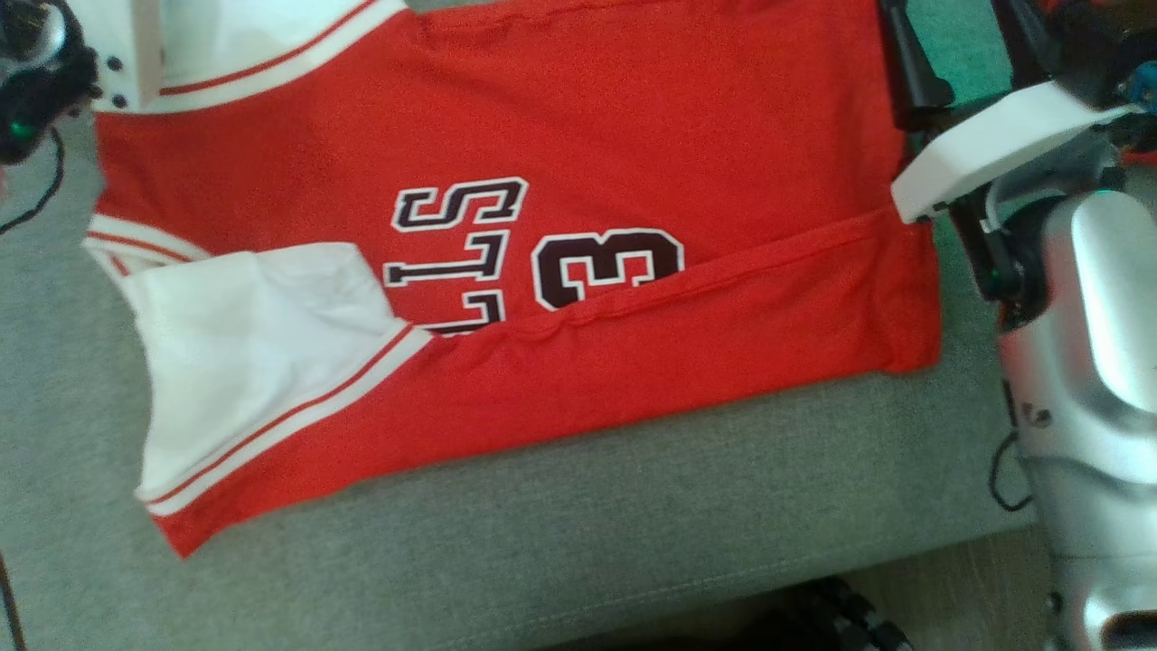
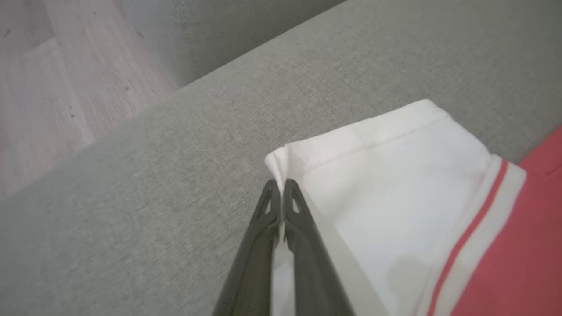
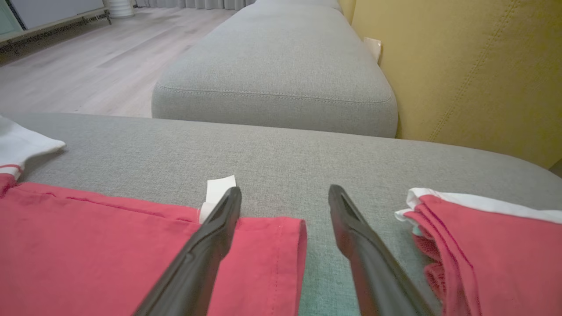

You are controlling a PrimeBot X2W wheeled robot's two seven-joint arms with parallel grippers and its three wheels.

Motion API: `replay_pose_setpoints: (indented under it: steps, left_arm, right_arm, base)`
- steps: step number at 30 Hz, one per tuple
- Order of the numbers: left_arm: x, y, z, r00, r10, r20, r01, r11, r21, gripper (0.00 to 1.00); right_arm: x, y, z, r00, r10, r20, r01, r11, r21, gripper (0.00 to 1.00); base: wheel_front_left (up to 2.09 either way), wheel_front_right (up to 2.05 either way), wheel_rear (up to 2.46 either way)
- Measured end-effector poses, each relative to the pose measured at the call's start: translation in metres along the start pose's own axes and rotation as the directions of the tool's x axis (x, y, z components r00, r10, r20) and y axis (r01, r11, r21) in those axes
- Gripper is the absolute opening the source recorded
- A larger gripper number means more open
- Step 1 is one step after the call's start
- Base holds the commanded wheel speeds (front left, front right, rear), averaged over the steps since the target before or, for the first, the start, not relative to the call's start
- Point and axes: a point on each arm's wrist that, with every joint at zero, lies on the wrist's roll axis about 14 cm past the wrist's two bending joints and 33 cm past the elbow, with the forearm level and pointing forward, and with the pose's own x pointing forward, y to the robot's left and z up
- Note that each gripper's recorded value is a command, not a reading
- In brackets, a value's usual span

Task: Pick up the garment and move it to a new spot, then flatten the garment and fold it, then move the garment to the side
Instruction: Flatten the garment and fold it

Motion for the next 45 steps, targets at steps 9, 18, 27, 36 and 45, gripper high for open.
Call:
replay_pose_setpoints:
  steps: [9, 18, 27, 36, 45]
  left_arm:
    - [-0.055, -0.001, 0.033, 0.981, 0.041, 0.192, -0.051, 0.998, 0.047, 0.0]
    - [-0.11, -0.025, 0.017, 0.961, 0.005, 0.275, -0.037, 0.993, 0.112, 0.0]
    - [-0.12, -0.04, -0.001, 0.956, -0.031, 0.293, -0.01, 0.991, 0.137, 0.0]
    - [-0.112, -0.043, -0.009, 0.959, -0.047, 0.279, 0.01, 0.991, 0.132, 0.0]
    - [-0.111, -0.028, -0.005, 0.955, 0.006, 0.296, -0.043, 0.992, 0.12, 0.0]
  right_arm:
    - [-0.001, -0.001, 0.003, 0.998, 0.026, -0.061, -0.029, 0.999, -0.042, 1.0]
    - [0.008, 0.003, -0.025, 0.973, 0.049, -0.225, -0.053, 0.999, -0.012, 1.0]
    - [0.035, -0.003, -0.037, 0.945, 0.046, -0.324, -0.071, 0.995, -0.065, 1.0]
    - [0.045, -0.006, -0.051, 0.914, 0.045, -0.403, -0.087, 0.992, -0.087, 1.0]
    - [0.046, 0.0, -0.043, 0.923, 0.074, -0.378, -0.11, 0.991, -0.075, 0.0]
  base:
    - [0.0, 0.0, 0.0]
    - [0.0, 0.0, 0.0]
    - [0.0, 0.0, 0.0]
    - [0.0, 0.0, 0.0]
    - [0.0, 0.0, 0.0]
